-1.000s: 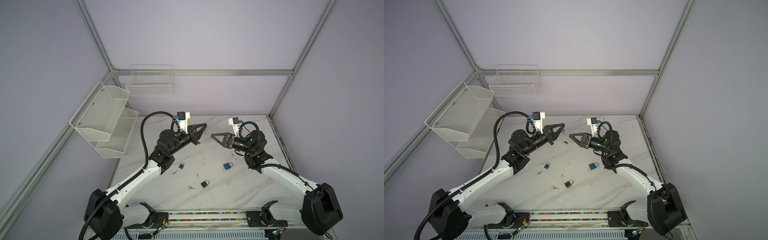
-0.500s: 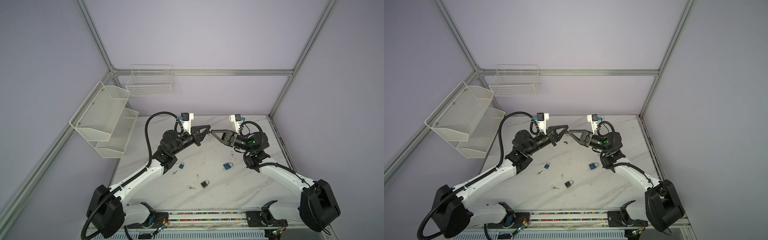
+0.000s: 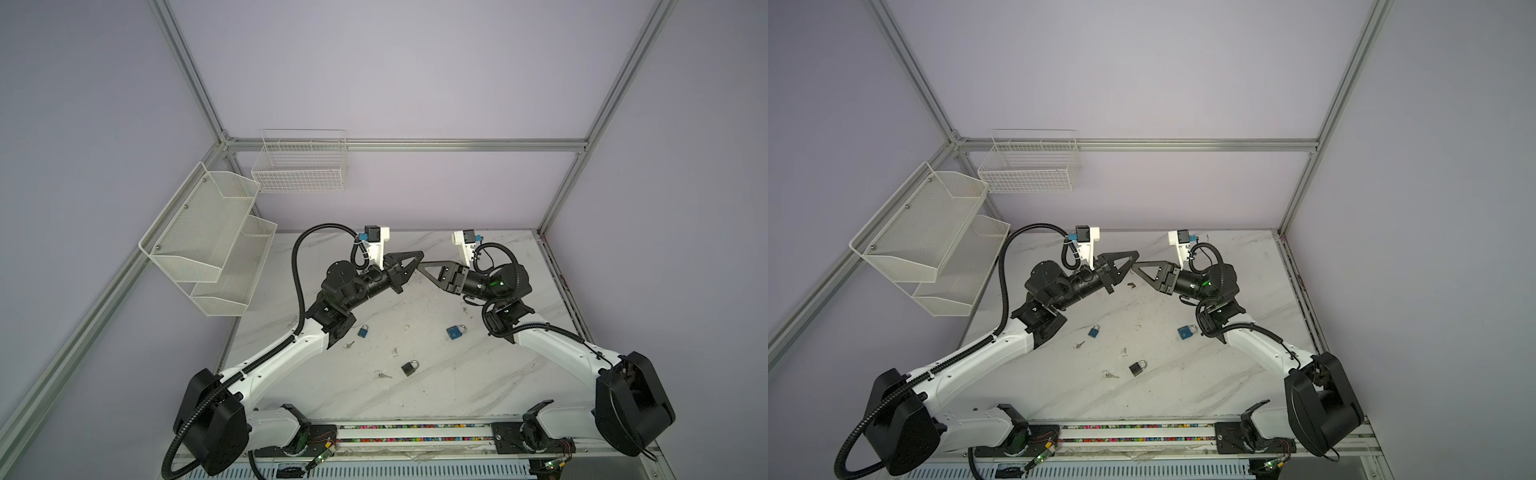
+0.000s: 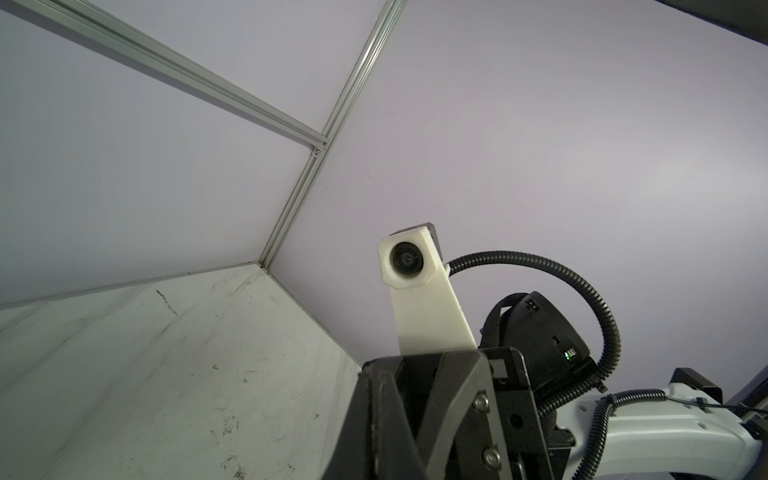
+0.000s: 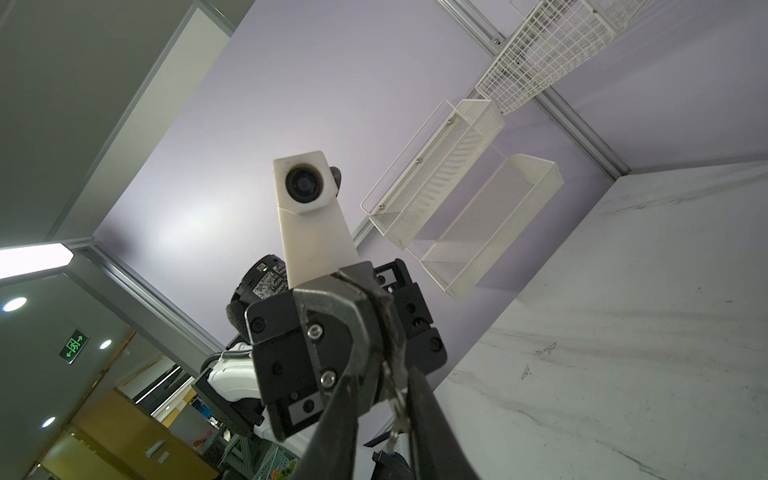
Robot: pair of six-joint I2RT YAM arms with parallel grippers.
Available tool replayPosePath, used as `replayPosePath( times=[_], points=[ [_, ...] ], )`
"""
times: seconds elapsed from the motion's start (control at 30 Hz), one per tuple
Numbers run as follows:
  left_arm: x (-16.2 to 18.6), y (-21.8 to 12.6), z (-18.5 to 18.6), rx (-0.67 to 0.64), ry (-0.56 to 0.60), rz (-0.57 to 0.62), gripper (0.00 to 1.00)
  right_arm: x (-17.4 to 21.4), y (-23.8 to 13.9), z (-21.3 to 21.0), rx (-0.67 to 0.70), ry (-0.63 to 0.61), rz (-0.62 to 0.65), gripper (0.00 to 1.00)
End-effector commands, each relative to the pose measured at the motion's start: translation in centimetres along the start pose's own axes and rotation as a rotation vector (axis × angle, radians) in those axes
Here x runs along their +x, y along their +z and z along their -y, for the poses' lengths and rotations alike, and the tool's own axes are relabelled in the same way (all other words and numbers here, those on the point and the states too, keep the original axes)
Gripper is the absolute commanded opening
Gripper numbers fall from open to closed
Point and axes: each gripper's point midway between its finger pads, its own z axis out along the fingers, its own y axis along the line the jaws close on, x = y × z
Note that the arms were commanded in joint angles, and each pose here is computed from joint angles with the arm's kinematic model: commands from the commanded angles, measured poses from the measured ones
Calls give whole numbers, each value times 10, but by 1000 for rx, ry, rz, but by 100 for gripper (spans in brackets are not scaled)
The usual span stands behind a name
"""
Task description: Unlock with the key
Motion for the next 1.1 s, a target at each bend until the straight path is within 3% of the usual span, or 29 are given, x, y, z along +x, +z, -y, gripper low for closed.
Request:
replayPosePath(
  times=[0.0, 0.73, 0.93, 1.07],
  points=[
    [-26, 1, 22, 60, 30, 70, 0, -7, 3, -17, -53, -48, 15, 23],
    [-26, 3, 21, 53, 19, 82, 0, -3, 4, -3, 12, -55, -10, 15],
    [-25, 3, 18, 43, 19, 83, 0, -7, 4, -7, 24, -75, -3, 1],
    [-26, 2, 16, 26, 23, 86, 0, -8, 2, -6, 51, -69, 4, 0]
  ],
)
